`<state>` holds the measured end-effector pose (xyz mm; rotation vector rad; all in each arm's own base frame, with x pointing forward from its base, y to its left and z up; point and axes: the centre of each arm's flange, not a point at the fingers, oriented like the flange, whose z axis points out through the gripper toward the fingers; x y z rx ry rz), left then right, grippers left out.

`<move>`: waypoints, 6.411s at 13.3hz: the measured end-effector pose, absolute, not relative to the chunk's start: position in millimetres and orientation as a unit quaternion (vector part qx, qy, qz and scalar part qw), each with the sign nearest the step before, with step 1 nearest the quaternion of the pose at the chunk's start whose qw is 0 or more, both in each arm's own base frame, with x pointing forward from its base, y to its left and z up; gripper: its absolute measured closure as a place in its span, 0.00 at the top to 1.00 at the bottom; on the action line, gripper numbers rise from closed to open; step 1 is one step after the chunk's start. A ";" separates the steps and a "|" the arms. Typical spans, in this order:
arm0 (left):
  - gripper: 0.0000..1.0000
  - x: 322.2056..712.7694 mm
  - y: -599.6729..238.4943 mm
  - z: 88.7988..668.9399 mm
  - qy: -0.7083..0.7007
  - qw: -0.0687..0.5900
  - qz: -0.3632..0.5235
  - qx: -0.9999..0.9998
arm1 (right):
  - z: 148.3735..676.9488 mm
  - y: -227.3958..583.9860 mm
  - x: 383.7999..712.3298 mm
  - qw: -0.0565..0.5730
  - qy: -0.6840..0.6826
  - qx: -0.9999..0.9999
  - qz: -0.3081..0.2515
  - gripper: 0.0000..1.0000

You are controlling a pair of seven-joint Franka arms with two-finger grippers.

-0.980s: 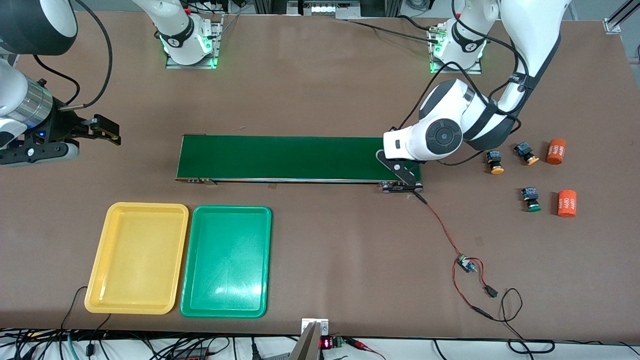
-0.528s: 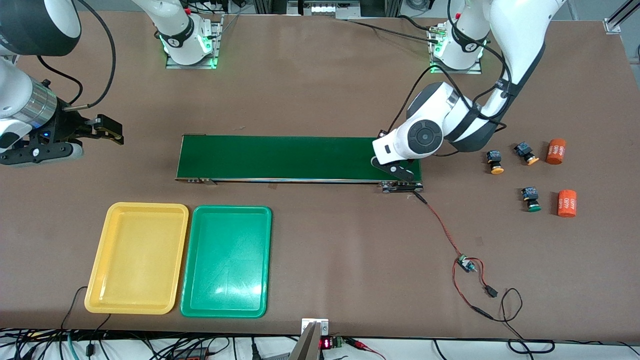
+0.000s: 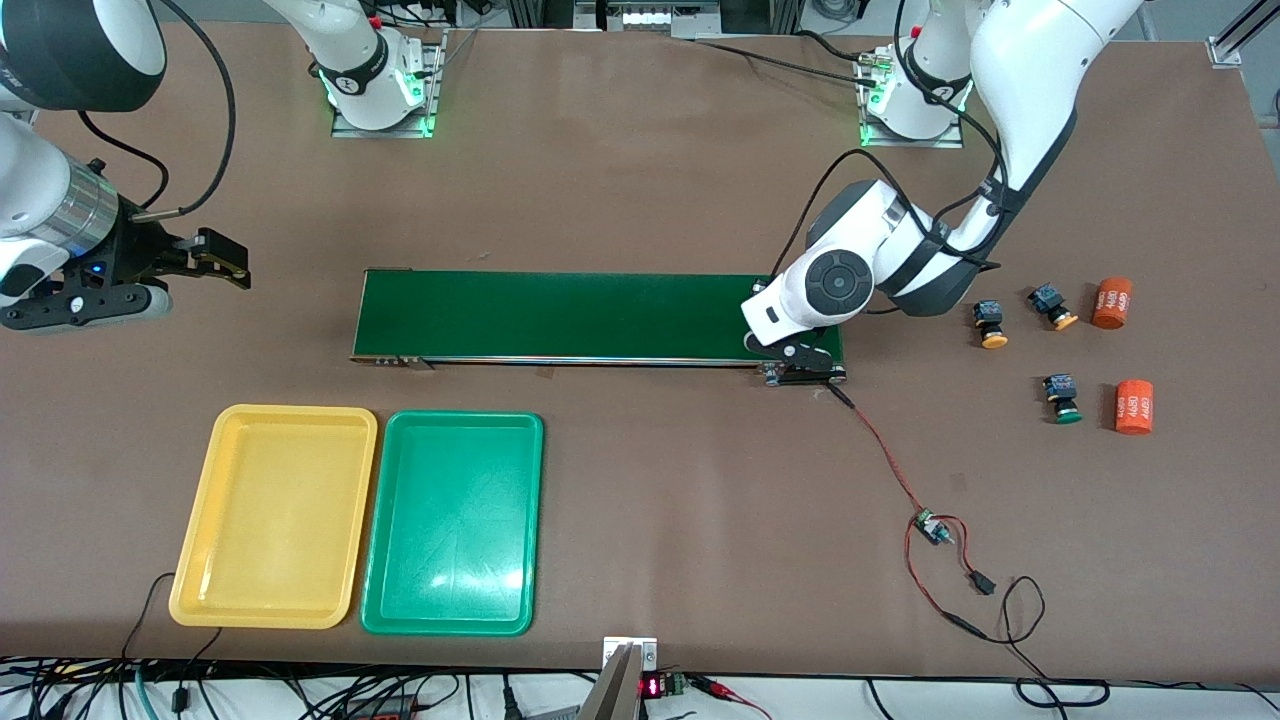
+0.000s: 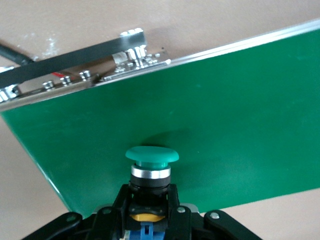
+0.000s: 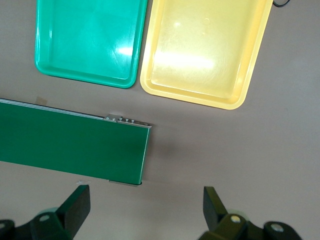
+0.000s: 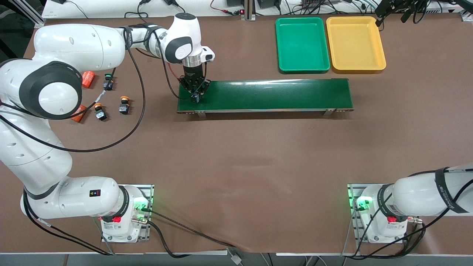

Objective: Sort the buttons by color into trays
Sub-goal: 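Release the button on the belt and return the left gripper, then grasp another green button with the left gripper while the right gripper approaches, then lower the green button onto the belt and open the left gripper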

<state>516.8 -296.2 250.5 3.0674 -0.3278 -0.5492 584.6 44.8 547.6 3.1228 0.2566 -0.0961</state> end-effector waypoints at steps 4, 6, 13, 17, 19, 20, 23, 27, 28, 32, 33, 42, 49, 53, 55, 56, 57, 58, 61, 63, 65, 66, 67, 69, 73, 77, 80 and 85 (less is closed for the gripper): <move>0.50 516.8 -297.5 251.2 -0.088 0.001 -0.174 0.981 | 547.7 44.8 584.6 0.003 0.082 0.996 -0.031 1.00; 0.69 518.0 -299.2 253.9 -0.086 0.002 -0.171 0.982 | 547.7 44.8 584.5 0.003 0.082 0.996 -0.031 1.00; 1.00 549.9 -280.9 341.2 -0.033 -0.029 -0.153 0.987 | 547.8 48.7 584.3 0.003 0.085 0.996 -0.030 1.00; 1.00 598.9 -208.8 408.4 0.033 -0.037 -0.122 0.991 | 544.8 54.8 582.4 0.003 0.090 0.995 -0.035 1.00; 1.00 621.7 -149.0 410.2 0.072 -0.051 -0.109 0.990 | 538.1 62.9 575.8 0.003 0.097 0.994 -0.043 1.00; 1.00 629.6 -120.8 407.8 0.085 -0.059 -0.106 0.989 | 534.4 65.6 570.5 0.004 0.097 0.994 -0.048 1.00; 1.00 642.8 -39.8 393.5 0.089 -0.064 -0.116 0.987 | 524.1 68.7 548.1 0.007 0.085 0.995 -0.043 1.00; 1.00 649.8 60.6 351.2 0.057 -0.025 -0.133 0.989 | 508.9 82.1 512.9 0.012 0.067 0.997 -0.021 1.00; 1.00 649.7 76.4 340.8 0.055 -0.022 -0.132 0.989 | 504.9 87.2 505.3 0.013 0.060 0.998 -0.019 1.00; 1.00 642.2 104.1 307.0 0.066 -0.024 -0.151 0.986 | 497.1 132.1 483.5 0.025 0.013 0.999 -0.020 1.00; 1.00 634.6 113.8 286.0 0.073 -0.032 -0.164 0.983 | 494.9 153.6 477.1 0.031 0.005 0.999 -0.020 1.00; 0.96 610.4 169.2 173.0 0.018 -0.022 -0.109 0.994 | 462.8 175.8 489.1 0.002 -0.039 0.999 -0.005 1.00; 0.41 605.8 157.8 180.5 0.003 -0.021 -0.135 0.991 | 423.5 234.9 490.2 -0.022 -0.066 0.998 0.004 1.00; 0.41 618.6 51.0 245.1 -0.074 -0.010 -0.153 0.985 | 395.4 256.3 493.2 -0.035 -0.062 0.997 0.001 1.00; 0.41 617.7 -24.4 267.9 -0.103 -0.005 -0.151 0.983 | 385.3 256.7 495.9 -0.037 -0.063 0.997 -0.005 1.00; 0.41 614.2 -61.5 274.0 -0.101 -0.003 -0.150 0.984 | 383.4 256.7 496.2 -0.037 -0.063 0.997 -0.006 1.00; 0.41 608.0 -96.8 278.3 -0.095 0.001 -0.152 0.984 | 382.5 256.8 496.3 -0.037 -0.063 0.997 -0.007 1.00; 0.41 600.5 -126.6 281.9 -0.093 0.004 -0.158 0.983 | 382.1 256.8 496.3 -0.037 -0.064 0.997 -0.007 1.00; 0.41 576.2 -190.3 291.1 -0.096 0.022 -0.177 0.979 | 379.8 260.4 496.5 -0.040 -0.061 0.997 -0.005 1.00; 0.41 557.6 -224.2 291.1 -0.075 0.017 -0.191 0.979 | 375.2 265.1 495.3 -0.041 -0.059 0.997 -0.007 1.00; 0.41 534.0 -255.3 283.9 -0.053 0.010 -0.209 0.976 | 372.3 267.2 494.7 -0.041 -0.057 0.998 -0.009 1.00; 0.41 524.7 -263.5 278.3 -0.047 0.009 -0.218 0.975 | 371.5 269.5 493.6 -0.038 -0.052 0.998 -0.008 1.00; 0.41 519.2 -266.3 271.9 -0.044 0.010 -0.219 0.975 | 370.8 273.2 491.7 -0.032 -0.042 0.999 -0.005 1.00; 0.41 514.0 -268.5 256.2 -0.041 0.024 -0.207 0.977 | 368.6 286.7 485.5 -0.026 -0.026 0.999 -0.001 1.00; 0.48 519.6 -263.7 244.0 -0.029 0.045 -0.190 0.980 | 372.2 286.0 489.9 -0.027 -0.044 0.999 0.005 1.00; 0.87 536.3 -245.5 271.7 -0.014 0.033 -0.181 0.983 | 381.7 273.8 501.1 -0.030 -0.058 0.998 0.014 1.00; 1.00 565.4 -206.1 327.9 0.022 0.014 -0.145 0.989 | 389.2 262.1 497.0 -0.009 -0.066 0.998 -0.008 1.00; 1.00 607.8 -51.2 329.3 0.156 -0.023 -0.127 0.979 | 414.4 252.7 495.0 0.006 -0.091 0.996 -0.017 1.00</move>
